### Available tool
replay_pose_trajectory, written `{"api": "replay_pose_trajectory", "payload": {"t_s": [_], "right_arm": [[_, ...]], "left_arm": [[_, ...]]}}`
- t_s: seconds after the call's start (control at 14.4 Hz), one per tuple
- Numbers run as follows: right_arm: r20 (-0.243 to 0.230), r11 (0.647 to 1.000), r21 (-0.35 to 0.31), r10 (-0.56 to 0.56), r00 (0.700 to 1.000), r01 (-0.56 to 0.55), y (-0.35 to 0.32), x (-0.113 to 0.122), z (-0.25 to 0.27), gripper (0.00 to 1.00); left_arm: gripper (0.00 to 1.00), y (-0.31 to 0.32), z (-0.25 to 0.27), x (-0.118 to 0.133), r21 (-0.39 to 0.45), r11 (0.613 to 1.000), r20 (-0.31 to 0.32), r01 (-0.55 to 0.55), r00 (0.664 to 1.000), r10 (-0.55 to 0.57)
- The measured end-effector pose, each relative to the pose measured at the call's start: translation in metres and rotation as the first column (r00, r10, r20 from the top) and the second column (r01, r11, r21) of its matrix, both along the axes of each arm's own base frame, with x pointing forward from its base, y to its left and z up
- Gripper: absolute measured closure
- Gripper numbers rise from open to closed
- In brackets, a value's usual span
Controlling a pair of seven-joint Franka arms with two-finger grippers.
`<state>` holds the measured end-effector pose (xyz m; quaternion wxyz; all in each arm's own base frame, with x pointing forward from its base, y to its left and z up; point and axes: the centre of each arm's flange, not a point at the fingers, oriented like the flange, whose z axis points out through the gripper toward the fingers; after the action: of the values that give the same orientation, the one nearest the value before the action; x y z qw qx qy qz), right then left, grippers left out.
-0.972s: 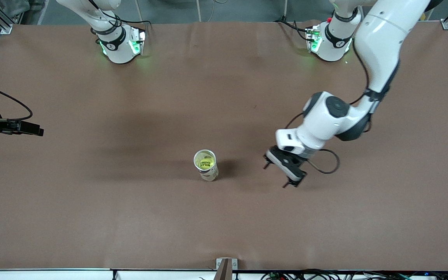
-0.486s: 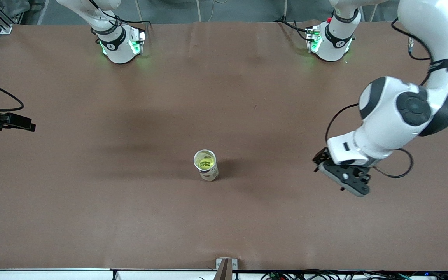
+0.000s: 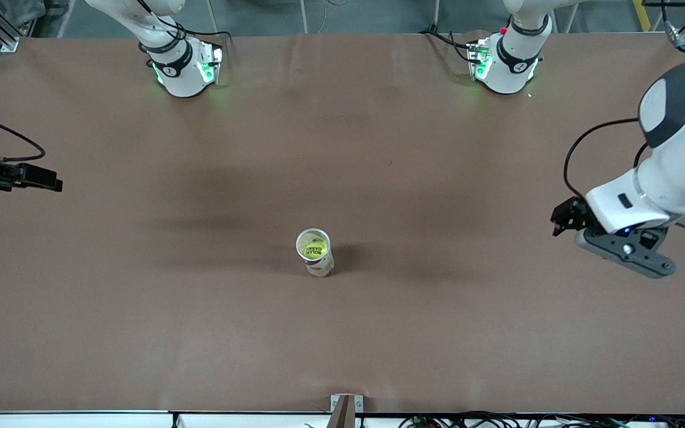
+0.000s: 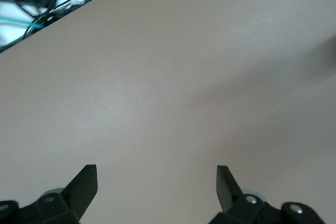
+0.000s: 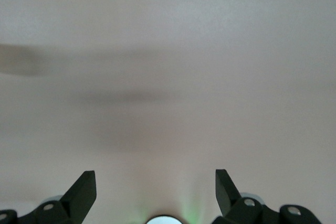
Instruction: Insert tennis ball vertically with right arm
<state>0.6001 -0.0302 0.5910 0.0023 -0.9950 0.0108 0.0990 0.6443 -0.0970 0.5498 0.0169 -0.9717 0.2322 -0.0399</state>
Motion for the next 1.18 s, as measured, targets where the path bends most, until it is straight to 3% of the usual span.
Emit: {"api": "replay_pose_trajectory", "payload": {"t_s": [0.35,0.56,0.9,1.18], "right_arm": [[0.043,1.0,-0.02,0.002,0.999,-0.002,0.005,-0.02,0.01,0.0],[0.053,1.0,-0.021,-0.002,0.999,0.003,0.002,-0.035,0.013,0.0],[0.094,1.0,-0.02,0.008,0.996,-0.006,0.006,-0.057,0.025,0.0],[0.126,0.999,-0.021,0.03,0.992,-0.028,0.019,-0.073,0.041,0.0]], "left_arm": [[0.0,0.049,0.056,-0.04,-0.026,0.977,-0.072,-0.213,0.975,0.21],[0.0,0.037,0.082,-0.066,-0.01,0.948,-0.083,-0.318,0.945,0.317],[0.0,0.002,0.1,-0.118,0.001,0.933,-0.074,-0.36,0.931,0.359],[0.0,0.012,0.102,-0.131,-0.004,0.928,-0.077,-0.372,0.926,0.37]]}}
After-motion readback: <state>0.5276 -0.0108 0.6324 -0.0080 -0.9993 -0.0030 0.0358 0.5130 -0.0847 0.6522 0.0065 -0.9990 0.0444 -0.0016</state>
